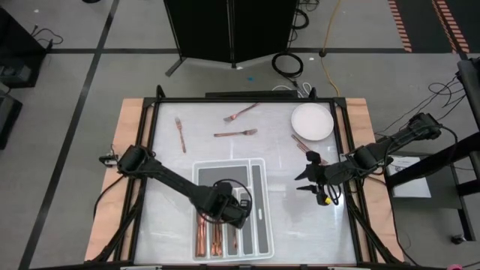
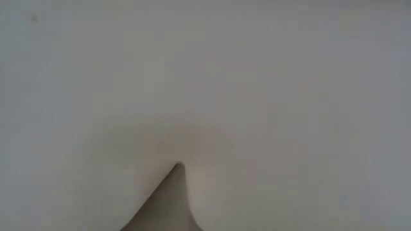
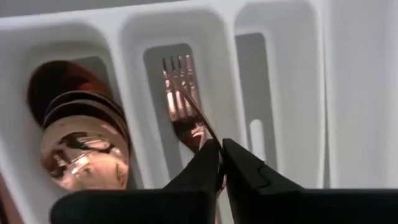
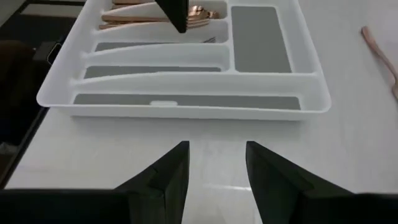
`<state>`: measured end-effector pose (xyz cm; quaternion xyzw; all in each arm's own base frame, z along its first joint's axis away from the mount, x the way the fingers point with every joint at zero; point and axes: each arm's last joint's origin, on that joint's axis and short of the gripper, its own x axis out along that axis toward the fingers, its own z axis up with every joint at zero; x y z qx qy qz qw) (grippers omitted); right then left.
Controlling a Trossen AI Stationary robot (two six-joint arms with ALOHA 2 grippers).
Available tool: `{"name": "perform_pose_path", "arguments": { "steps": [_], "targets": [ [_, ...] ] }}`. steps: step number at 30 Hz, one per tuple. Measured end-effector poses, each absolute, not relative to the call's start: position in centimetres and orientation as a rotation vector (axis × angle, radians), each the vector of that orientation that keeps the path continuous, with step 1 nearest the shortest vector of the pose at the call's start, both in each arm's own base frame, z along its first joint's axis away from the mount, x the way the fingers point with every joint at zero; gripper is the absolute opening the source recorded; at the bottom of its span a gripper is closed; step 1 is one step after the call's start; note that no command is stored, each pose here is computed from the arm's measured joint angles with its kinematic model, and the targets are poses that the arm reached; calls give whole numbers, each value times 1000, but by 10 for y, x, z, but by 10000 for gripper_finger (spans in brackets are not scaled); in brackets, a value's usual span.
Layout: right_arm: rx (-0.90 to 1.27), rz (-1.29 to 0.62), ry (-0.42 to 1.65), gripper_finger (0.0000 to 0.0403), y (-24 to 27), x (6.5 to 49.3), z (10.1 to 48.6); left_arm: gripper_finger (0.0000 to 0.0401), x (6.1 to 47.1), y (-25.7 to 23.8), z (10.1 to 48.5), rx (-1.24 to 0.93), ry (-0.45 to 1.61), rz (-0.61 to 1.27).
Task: Sort silverware
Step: Put the fork into the silverware tray
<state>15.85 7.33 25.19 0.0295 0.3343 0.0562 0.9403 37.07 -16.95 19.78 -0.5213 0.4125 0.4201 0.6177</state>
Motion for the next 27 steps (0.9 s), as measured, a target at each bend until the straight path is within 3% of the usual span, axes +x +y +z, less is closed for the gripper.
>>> {"name": "perform_pose_path", "arguments": {
  "steps": [12,16,21,27],
  "targets": [
    [44,142,620,148,74,161,257,126,371,-176,182,-1143,1042,948],
    [66,120,614,148,71,162,258,136,368,-169,205,-935,922,842],
    [304,-54,675,148,61,161,258,136,365,-163,239,-578,717,735],
    [383,-366,926,148,41,151,233,136,394,-128,249,-283,752,497]
  ]
}}
